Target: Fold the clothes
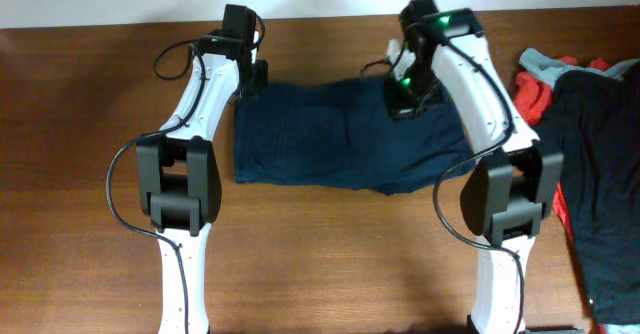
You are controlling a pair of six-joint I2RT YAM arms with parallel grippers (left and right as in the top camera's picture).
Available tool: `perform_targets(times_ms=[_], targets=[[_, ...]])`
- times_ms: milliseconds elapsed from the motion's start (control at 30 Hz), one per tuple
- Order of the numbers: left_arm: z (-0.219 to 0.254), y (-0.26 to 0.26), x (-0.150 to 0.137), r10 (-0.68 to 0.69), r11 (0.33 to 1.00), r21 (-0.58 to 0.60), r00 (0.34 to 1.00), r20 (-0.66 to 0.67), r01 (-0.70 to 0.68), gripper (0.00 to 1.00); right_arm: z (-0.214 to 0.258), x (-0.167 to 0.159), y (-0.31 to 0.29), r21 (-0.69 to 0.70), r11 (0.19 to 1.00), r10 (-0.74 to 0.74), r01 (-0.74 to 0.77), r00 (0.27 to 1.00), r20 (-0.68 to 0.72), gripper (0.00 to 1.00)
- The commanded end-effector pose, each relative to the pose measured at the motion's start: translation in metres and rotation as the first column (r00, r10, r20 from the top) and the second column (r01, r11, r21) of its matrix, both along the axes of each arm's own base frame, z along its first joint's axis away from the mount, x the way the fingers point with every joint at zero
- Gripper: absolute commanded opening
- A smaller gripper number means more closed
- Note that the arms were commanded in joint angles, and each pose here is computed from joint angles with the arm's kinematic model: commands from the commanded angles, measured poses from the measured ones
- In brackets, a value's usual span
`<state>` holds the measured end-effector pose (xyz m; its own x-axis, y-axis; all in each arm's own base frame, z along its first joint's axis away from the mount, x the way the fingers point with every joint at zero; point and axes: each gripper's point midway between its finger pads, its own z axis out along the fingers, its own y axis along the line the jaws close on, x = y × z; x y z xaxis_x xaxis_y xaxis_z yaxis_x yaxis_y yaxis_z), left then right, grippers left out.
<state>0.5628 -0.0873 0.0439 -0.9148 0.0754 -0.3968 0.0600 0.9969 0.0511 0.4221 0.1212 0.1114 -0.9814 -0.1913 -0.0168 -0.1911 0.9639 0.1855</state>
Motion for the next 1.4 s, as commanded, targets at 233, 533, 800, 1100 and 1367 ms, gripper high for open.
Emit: perform_targets(times_ms=[233,533,800,1100,1367], targets=[[0.094,0.017,-0.025,0.13,0.989,-0.071,0.992,-0.008,-0.13,0.01,-0.059,-0.05,0.049,0.02,0.993,0.115,-0.113,0.982,-0.148,0.04],[0.08,0.047,-0.069,0.16,0.932,-0.275,0.95,-0.269,-0.235,0.4,-0.116,-0.07,0.069,0.012,0.993,0.119,-0.119,0.982,-0.144,0.04],[0.048,0.025,-0.101,0.041,0.924,-0.331,0.912,-0.407,-0.189,0.94,-0.125,-0.073,0.068,0.01,0.994,0.107,-0.107,0.983,-0.147,0.04],[-0.02,0.023,-0.139,0.018,0.929,-0.304,0.846,-0.533,-0.212,0.99,-0.125,-0.073,0.068,0.008,0.994,0.107,-0.107,0.984,-0.143,0.04],[-0.051,0.007,-0.153,-0.017,0.923,-0.329,0.835,-0.549,-0.198,0.98,-0.125,-0.073,0.068,0.008,0.994,0.107,-0.107,0.984,-0.143,0.04]])
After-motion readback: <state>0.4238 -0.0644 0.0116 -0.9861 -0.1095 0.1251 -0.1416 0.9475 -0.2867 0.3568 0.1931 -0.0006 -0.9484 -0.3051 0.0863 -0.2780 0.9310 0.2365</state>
